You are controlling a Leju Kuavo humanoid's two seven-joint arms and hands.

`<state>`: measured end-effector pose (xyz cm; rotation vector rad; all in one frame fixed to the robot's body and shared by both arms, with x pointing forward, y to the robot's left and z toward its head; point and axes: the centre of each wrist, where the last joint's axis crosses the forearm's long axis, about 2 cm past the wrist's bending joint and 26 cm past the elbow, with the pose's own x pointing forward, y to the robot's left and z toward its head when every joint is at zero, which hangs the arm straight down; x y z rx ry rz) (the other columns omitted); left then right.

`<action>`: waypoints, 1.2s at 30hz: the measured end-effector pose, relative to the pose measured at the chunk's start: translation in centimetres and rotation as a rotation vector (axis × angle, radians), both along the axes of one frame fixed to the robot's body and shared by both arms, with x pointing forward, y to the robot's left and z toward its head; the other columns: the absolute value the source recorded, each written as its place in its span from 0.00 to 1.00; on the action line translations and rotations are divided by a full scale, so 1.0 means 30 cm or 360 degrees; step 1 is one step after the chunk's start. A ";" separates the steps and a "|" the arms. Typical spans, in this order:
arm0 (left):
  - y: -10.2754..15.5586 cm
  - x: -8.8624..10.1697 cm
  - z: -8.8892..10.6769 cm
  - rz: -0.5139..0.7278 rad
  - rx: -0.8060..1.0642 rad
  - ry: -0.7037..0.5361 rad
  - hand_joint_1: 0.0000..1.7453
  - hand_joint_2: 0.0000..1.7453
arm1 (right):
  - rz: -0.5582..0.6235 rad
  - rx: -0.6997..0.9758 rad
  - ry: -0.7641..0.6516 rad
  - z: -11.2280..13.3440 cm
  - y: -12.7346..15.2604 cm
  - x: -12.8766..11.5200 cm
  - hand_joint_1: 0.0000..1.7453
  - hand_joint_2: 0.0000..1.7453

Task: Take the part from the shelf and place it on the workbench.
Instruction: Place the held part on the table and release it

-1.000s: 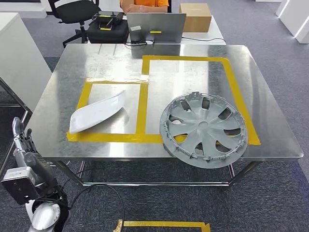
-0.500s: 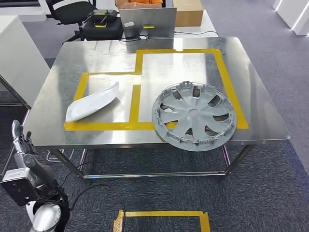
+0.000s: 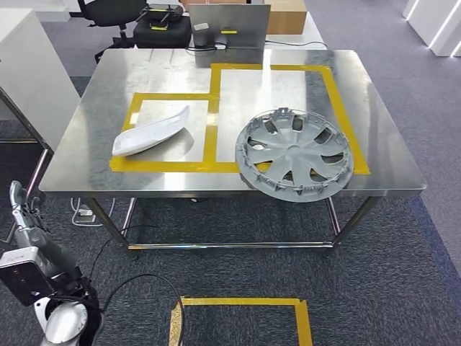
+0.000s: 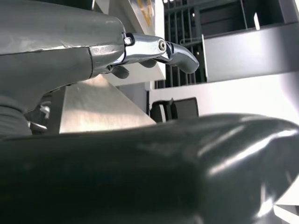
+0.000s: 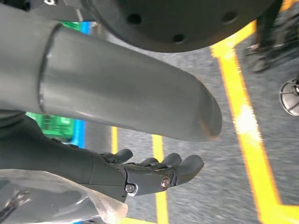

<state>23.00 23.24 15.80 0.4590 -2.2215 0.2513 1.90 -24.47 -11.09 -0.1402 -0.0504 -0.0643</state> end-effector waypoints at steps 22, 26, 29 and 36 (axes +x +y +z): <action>0.009 -0.008 -0.014 0.0011 0.0005 0.0029 0.00 0.00 | 0.0012 -0.0009 -0.0016 0.000 -0.004 0.008 0.00 0.00; 0.010 -0.010 -0.016 0.0013 0.0006 0.0032 0.00 0.00 | 0.0012 -0.0007 -0.0017 0.001 -0.001 0.007 0.00 0.00; 0.011 -0.014 -0.020 0.0016 0.0006 0.0038 0.00 0.00 | 0.0012 -0.0007 -0.0011 0.000 0.001 0.001 0.00 0.00; 0.012 -0.020 -0.026 0.0018 0.0006 0.0050 0.00 0.00 | 0.0012 -0.0007 -0.0007 0.000 0.002 0.000 0.00 0.00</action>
